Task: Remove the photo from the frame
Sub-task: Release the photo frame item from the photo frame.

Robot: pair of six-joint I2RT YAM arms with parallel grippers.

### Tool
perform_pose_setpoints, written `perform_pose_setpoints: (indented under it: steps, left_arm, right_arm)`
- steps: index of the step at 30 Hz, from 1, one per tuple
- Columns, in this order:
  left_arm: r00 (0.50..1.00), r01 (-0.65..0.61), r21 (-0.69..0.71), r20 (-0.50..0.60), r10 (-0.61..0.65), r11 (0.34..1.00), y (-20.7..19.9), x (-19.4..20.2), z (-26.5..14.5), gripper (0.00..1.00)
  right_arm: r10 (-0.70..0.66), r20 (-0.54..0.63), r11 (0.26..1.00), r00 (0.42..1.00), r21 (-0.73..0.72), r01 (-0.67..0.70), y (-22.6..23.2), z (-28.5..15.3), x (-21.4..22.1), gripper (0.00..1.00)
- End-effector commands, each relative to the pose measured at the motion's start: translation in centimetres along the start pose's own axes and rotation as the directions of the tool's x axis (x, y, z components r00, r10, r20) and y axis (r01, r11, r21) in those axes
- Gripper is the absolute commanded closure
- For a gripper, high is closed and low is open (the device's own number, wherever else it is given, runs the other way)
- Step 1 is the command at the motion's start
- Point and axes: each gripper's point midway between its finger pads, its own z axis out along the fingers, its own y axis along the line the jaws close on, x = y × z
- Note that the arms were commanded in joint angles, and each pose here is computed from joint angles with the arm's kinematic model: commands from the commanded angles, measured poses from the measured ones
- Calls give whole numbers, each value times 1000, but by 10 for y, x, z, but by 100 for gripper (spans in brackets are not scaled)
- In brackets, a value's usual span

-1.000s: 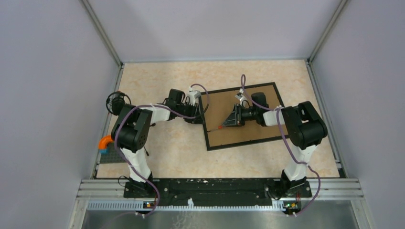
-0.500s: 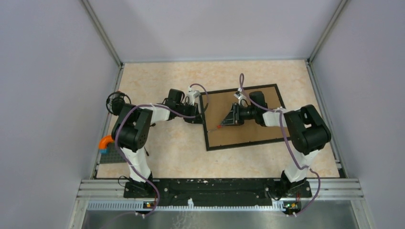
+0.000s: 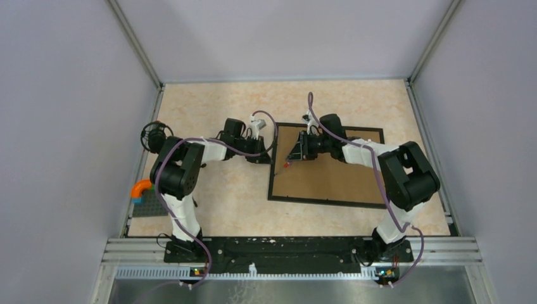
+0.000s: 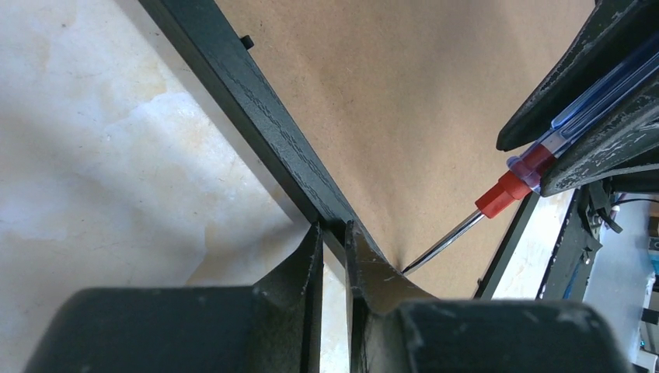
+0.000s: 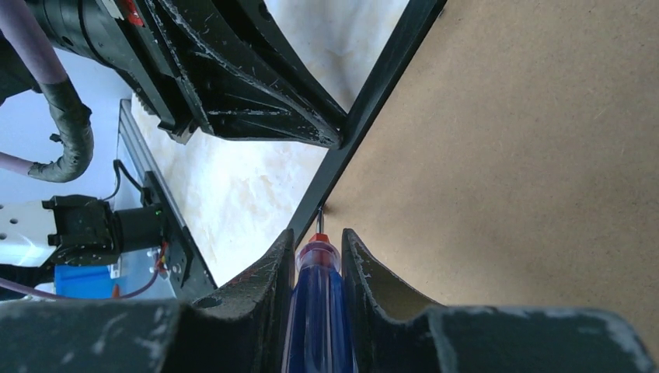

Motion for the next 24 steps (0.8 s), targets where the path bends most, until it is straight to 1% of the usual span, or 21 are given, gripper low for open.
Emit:
perform_pose_setpoints:
  steps: [1,3,5,9,10,12,13,14,15,17,20,24]
  left_arm:
    - [987,62,-78,-141,-72,995,10,62,12,97]
    - [994,7,-86,-106,-16,996,7,46,4,85]
    - [996,-64,-135,-63,56,989,6,23,-5,67]
    - [987,-158,-260,-29,156,953,13,-28,-19,40]
    - [984,-174,-277,-25,174,945,14,-41,-21,35]
    - [966,-252,-297,-20,258,921,16,-73,-20,25]
    - [962,-269,-312,-36,271,911,23,-76,-17,20]
    - [950,-304,-322,-26,312,897,25,-95,-14,17]
    - [942,-329,-317,-40,335,890,28,-104,-10,17]
    - [937,-346,-314,-68,342,884,39,-118,2,17]
    - [937,-349,-272,-82,340,897,52,-128,26,19]
    - [932,-360,-213,-54,357,908,58,-143,52,19]
  right_arm:
    - [-30,-46,1000,998,5,31,17,8,9,100]
    - [-31,-45,999,999,23,32,11,5,10,100]
    - [-26,-44,999,999,27,27,8,4,11,100]
    - [-31,-42,999,999,25,32,8,2,12,100]
    - [-32,-43,999,999,22,33,9,2,12,100]
    - [-28,-44,999,999,20,29,9,2,12,100]
    - [-26,-45,999,999,20,27,9,2,13,100]
    - [-26,-43,999,999,19,27,9,2,13,100]
    - [-24,-45,999,999,19,25,8,2,15,100]
    - [-21,-46,1000,999,21,22,7,2,17,100]
    - [-24,-46,999,999,23,26,7,1,17,100]
    - [-21,-44,999,999,24,22,7,2,17,100]
